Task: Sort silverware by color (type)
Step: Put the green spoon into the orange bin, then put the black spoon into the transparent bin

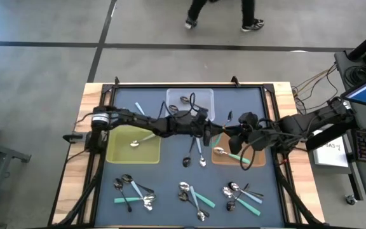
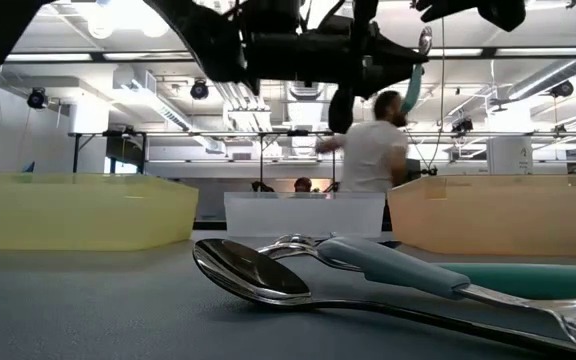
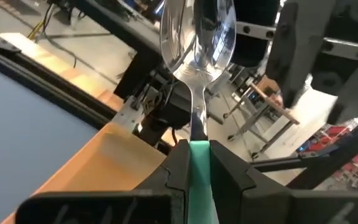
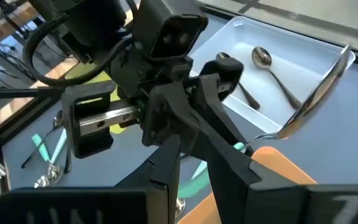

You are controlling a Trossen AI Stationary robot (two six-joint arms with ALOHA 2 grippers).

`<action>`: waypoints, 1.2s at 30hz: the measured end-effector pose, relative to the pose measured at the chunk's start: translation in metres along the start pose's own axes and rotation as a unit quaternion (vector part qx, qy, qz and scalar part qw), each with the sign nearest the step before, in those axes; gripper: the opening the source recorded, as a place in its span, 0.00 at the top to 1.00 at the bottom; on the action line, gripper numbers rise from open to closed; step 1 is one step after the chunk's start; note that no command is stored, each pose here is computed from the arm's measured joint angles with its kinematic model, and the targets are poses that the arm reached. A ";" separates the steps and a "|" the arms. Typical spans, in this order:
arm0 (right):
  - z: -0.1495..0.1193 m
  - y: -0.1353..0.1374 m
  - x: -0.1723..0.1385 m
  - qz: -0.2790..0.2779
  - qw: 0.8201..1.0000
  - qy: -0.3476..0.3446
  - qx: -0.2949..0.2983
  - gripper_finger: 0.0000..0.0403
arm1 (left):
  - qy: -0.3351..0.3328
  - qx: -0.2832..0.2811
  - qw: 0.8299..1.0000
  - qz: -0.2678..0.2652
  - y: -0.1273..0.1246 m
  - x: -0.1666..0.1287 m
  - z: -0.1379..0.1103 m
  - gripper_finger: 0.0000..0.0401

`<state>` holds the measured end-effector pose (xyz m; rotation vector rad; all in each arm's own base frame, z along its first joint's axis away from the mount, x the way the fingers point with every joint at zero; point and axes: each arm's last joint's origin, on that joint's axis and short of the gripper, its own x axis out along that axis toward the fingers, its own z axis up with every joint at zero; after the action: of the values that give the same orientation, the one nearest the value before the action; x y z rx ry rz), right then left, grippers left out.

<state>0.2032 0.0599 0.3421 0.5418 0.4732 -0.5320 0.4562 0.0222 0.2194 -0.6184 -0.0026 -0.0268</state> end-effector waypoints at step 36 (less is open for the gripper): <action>-0.004 0.001 0.005 -0.013 1.000 0.005 -0.011 0.83 | 0.262 -0.018 0.935 -0.237 0.002 0.054 0.007 0.62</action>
<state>0.2069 0.0612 0.3364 0.5169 0.4951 -0.5494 0.5104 0.0267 0.2246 -0.6215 0.3666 -0.6619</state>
